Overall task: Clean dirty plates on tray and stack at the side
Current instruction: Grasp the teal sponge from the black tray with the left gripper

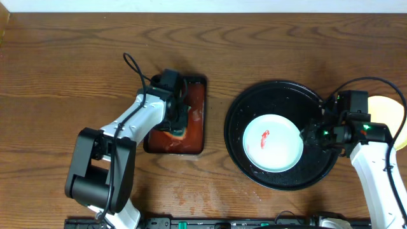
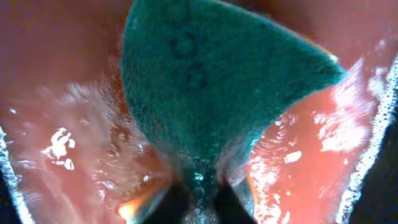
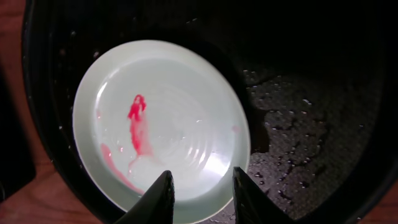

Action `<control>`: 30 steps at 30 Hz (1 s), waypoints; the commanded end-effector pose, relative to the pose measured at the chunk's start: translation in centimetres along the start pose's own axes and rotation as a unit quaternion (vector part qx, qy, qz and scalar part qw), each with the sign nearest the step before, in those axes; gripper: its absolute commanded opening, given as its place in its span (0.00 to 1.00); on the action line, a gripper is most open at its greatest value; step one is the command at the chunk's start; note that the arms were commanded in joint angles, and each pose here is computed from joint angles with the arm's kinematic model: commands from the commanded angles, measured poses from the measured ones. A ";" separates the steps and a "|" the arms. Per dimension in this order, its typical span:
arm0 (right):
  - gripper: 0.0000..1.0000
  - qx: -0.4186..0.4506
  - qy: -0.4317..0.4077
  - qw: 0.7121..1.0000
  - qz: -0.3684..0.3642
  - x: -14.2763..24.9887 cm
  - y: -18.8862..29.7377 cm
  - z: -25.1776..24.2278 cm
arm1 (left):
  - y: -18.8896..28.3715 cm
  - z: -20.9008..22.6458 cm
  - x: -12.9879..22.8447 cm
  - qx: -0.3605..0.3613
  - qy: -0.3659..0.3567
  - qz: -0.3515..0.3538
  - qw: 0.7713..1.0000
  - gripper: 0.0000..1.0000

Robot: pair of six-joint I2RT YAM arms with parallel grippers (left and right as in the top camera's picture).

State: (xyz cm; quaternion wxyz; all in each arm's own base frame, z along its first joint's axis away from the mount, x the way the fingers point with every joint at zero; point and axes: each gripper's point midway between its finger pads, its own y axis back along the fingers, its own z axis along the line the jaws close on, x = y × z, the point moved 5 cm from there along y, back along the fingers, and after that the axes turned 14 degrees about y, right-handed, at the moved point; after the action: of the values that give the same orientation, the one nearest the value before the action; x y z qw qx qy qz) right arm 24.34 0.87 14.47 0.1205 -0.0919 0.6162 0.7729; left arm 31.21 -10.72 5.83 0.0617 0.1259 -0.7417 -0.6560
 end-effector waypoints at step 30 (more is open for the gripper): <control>0.01 -0.015 0.015 0.983 0.180 2.7 -9.6 -2.1 | 10.1 -18.8 5.2 0.197 -0.144 -0.017 0.970 0.07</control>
State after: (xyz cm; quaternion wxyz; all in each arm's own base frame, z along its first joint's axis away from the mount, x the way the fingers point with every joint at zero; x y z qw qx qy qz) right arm 24.95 -0.11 4.94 -0.0104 0.0128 0.6167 0.7871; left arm 31.10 -26.19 18.43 -0.0773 0.0757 -0.8450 -0.5237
